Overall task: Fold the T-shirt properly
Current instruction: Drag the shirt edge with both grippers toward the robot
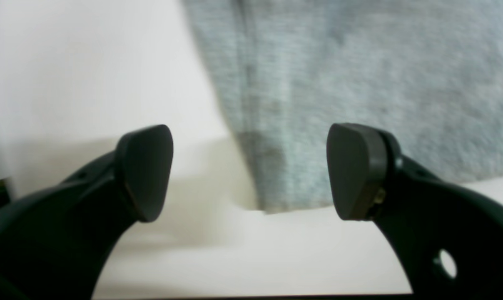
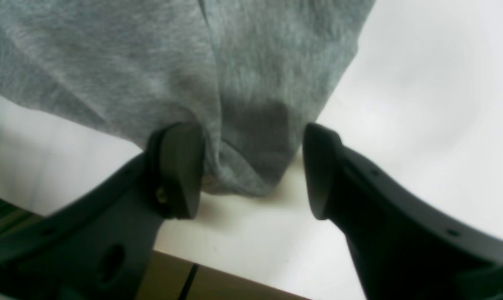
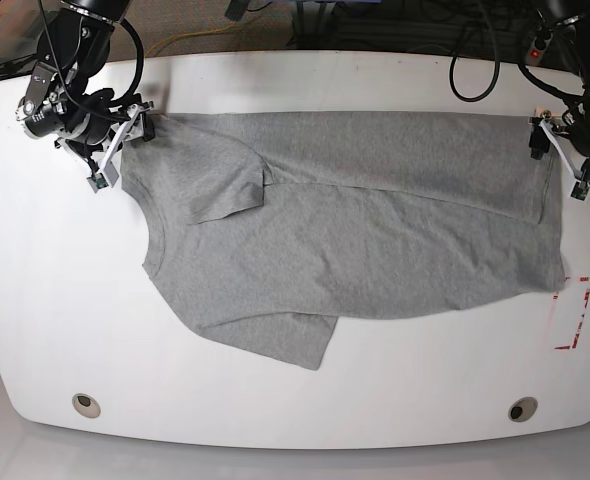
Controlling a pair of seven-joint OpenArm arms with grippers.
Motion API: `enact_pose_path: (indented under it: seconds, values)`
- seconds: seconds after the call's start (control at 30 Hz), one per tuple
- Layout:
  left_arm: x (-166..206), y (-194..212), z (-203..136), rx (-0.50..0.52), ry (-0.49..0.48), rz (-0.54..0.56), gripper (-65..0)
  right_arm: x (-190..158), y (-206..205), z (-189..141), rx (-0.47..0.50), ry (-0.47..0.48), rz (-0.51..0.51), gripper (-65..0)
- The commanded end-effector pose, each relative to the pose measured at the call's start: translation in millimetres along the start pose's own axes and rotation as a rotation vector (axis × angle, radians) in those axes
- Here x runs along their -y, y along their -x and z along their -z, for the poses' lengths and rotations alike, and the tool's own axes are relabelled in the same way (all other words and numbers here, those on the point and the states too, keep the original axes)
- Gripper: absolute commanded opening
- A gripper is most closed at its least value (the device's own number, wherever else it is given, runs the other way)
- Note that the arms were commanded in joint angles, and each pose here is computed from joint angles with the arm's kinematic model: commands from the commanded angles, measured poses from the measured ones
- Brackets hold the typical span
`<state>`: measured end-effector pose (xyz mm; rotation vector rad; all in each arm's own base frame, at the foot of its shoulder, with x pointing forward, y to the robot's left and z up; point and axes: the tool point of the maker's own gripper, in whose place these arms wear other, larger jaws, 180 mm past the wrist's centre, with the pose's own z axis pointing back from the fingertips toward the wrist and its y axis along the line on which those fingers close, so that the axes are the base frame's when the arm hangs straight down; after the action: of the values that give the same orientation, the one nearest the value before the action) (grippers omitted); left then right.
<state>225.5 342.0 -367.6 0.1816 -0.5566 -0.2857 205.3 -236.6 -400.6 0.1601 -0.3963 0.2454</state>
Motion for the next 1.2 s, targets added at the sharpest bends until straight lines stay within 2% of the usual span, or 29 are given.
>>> enact_pose_path:
  seconds: [0.0,0.1,0.27,0.33,0.47,0.53,0.6,0.7,0.8,0.9,1.17]
  values:
    - [-6,0,1,0.012,-0.004,-0.002,-11.1,5,-7,-6,0.024,0.018,-0.014,-28.5]
    - [-2,12,8,-0.021,0.018,-0.027,-15.8,5,-3,-5,0.015,0.016,-0.013,-28.5]
    - [3,34,20,-0.077,0.054,-0.073,-35.1,1,0,0,0.019,-0.002,0.002,-28.5]
    - [4,38,22,-0.088,0.06,-0.082,-39.3,-1,4,7,0.007,-0.021,0.015,-28.5]
    - [4,39,23,-0.09,0.063,-0.084,-43.6,-3,13,19,-0.005,-0.055,0.041,-29.2]
    - [4,39,23,-0.09,0.063,-0.084,-48.6,-4,14,20,0.001,-0.06,0.049,-32.8]
    - [6,41,23,-0.093,0.064,-0.085,-56.8,-5,19,22,-0.008,-0.065,0.055,-42.2]
    - [5,42,22,-0.095,0.062,-0.088,-65.0,-7,21,21,-0.009,-0.072,0.058,-55.6]
    - [7,49,19,-0.109,0.062,-0.079,-65.0,-5,23,20,-0.011,-0.069,0.061,-61.8]
    - [9,49,10,-0.104,0.052,-0.046,-65.0,-5,33,19,-0.034,-0.065,0.059,-62.0]
    - [30,57,-15,-0.102,0.05,0.028,-65.0,5,45,-12,-0.04,0.018,-0.008,-62.0]
